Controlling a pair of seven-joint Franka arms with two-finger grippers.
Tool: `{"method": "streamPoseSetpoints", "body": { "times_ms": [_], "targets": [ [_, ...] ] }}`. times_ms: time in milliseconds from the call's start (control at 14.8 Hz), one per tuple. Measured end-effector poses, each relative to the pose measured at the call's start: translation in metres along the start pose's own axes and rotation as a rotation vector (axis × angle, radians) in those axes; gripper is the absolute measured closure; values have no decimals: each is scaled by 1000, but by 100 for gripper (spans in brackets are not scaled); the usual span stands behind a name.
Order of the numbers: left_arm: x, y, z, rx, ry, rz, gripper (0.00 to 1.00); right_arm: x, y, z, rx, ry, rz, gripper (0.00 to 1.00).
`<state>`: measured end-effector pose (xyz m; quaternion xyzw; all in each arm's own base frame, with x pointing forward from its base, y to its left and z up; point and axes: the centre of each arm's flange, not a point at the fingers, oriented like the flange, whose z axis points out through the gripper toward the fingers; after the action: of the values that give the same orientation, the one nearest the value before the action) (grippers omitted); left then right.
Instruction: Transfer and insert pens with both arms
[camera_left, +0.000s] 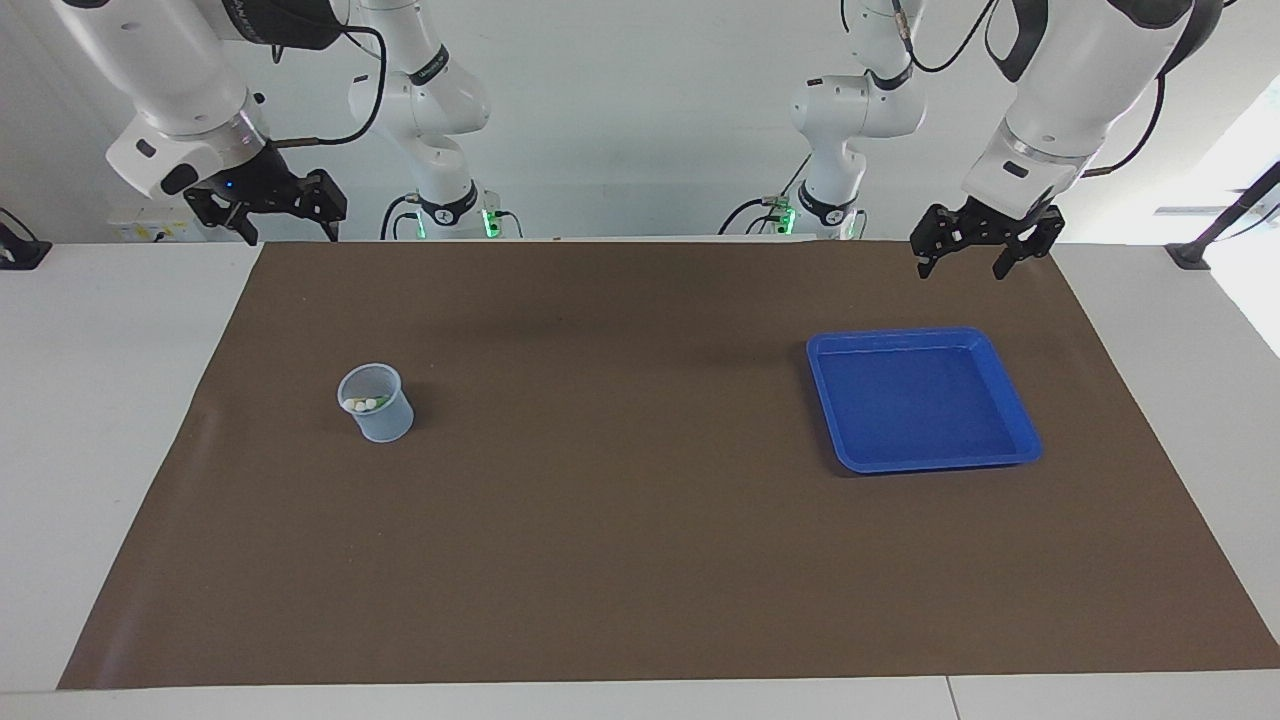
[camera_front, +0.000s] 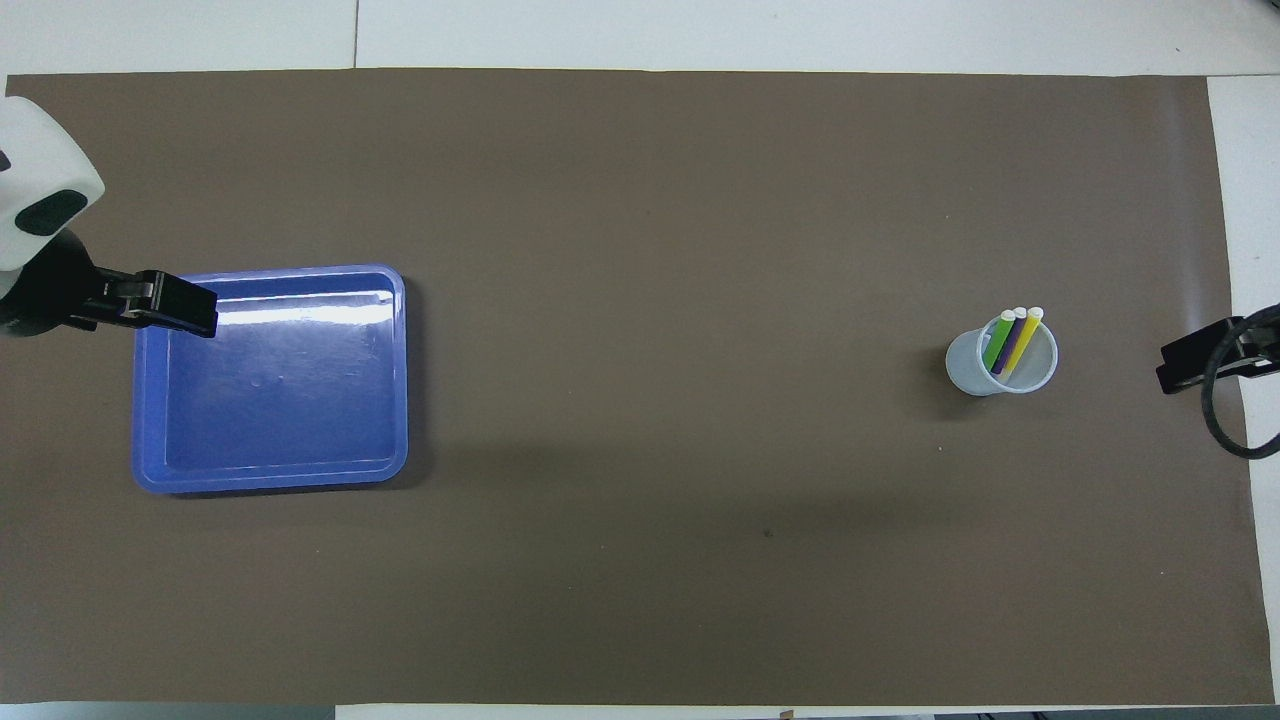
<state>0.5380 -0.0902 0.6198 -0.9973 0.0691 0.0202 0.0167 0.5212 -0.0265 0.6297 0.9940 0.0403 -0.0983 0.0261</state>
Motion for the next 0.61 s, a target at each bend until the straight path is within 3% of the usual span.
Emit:
{"method": "streamPoseSetpoints", "body": {
  "times_ms": [607],
  "targets": [
    [0,0,-1,0,2,0,0,-7,14,-6,29,27,32,0]
  ]
}}
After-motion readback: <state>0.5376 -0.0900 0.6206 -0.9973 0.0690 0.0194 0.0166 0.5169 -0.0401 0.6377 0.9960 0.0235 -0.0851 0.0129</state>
